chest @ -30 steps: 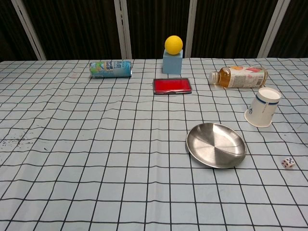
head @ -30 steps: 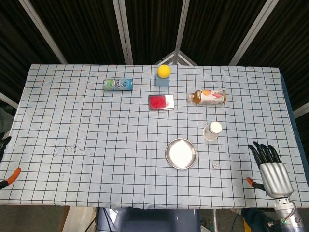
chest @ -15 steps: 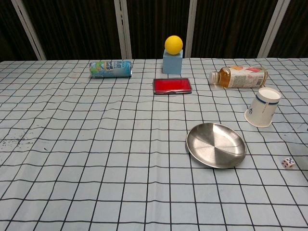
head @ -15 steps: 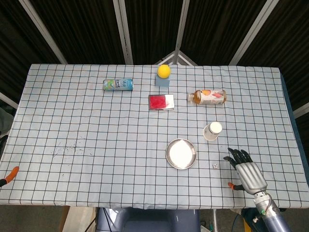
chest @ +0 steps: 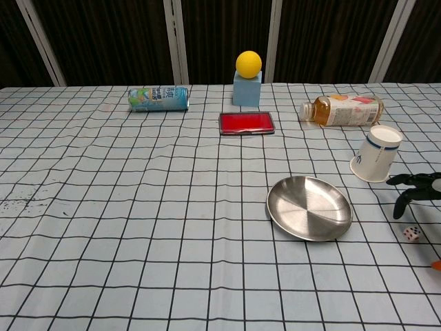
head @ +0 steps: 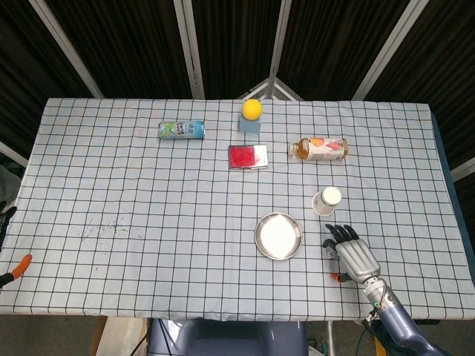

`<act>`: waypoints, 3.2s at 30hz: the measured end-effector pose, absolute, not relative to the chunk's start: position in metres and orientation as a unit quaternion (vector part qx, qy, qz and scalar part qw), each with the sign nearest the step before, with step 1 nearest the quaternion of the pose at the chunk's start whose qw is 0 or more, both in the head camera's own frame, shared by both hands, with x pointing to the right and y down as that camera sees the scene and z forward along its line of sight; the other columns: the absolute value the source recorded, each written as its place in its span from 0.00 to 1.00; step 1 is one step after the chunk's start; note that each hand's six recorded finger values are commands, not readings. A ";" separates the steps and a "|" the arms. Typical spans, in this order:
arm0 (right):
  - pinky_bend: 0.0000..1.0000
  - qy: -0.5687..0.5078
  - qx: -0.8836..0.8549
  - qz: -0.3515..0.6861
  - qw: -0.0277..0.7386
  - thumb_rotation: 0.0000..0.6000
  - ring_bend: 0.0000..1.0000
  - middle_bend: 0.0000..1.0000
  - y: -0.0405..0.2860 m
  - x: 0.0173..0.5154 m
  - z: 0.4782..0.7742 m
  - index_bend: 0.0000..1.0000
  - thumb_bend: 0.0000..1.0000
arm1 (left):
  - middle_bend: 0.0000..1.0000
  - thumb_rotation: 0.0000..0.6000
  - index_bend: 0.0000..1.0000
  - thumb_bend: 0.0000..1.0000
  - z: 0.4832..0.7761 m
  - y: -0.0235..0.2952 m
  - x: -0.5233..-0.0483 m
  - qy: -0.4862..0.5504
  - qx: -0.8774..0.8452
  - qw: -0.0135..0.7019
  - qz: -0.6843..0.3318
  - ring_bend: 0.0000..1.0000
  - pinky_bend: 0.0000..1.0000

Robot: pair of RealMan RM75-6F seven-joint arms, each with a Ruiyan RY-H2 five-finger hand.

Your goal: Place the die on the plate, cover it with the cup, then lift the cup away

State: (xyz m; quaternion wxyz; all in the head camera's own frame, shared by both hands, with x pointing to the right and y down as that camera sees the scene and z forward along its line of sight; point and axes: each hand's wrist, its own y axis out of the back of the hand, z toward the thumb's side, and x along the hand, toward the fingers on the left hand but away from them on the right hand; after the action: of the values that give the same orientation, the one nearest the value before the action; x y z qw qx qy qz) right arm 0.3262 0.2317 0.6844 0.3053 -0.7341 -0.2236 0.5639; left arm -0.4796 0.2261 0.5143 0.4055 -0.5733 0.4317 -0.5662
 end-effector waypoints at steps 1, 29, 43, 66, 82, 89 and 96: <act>0.06 -0.223 -0.734 0.564 0.306 1.00 0.06 0.06 0.231 0.326 0.685 0.40 0.22 | 0.00 1.00 0.01 0.36 0.515 0.226 -0.479 0.431 -0.573 0.406 -0.567 0.00 0.00; 0.06 -0.211 -0.723 0.579 0.312 1.00 0.06 0.06 0.220 0.328 0.697 0.52 0.29 | 0.00 1.00 0.01 0.36 0.521 0.227 -0.477 0.420 -0.570 0.402 -0.580 0.00 0.00; 0.06 -0.209 -0.721 0.579 0.320 1.00 0.07 0.06 0.216 0.324 0.696 0.55 0.34 | 0.00 1.00 0.02 0.36 0.522 0.227 -0.476 0.418 -0.570 0.401 -0.582 0.00 0.00; 0.08 -0.200 -0.715 0.587 0.322 1.00 0.10 0.10 0.217 0.329 0.702 0.65 0.40 | 0.00 1.00 0.02 0.36 0.523 0.229 -0.475 0.415 -0.570 0.400 -0.586 0.00 0.00; 0.10 -0.253 -0.711 0.549 0.359 1.00 0.11 0.11 0.192 0.317 0.658 0.68 0.41 | 0.00 1.00 0.02 0.36 0.523 0.229 -0.476 0.415 -0.570 0.396 -0.587 0.00 0.00; 0.12 -0.271 -0.741 0.490 0.371 1.00 0.12 0.11 0.181 0.276 0.622 0.68 0.41 | 0.00 1.00 0.02 0.36 0.523 0.229 -0.476 0.416 -0.571 0.394 -0.588 0.00 0.00; 0.12 -0.232 -0.775 0.451 0.376 1.00 0.13 0.11 0.181 0.215 0.621 0.68 0.41 | 0.00 1.00 0.02 0.36 0.521 0.229 -0.478 0.419 -0.572 0.390 -0.587 0.00 0.00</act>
State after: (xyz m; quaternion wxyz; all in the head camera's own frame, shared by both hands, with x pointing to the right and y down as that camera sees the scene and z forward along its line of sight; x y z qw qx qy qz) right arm 0.2146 0.1812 0.6209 0.3760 -0.7754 -0.2321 0.4512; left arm -0.4775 0.2291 0.5214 0.3902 -0.5719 0.4194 -0.5872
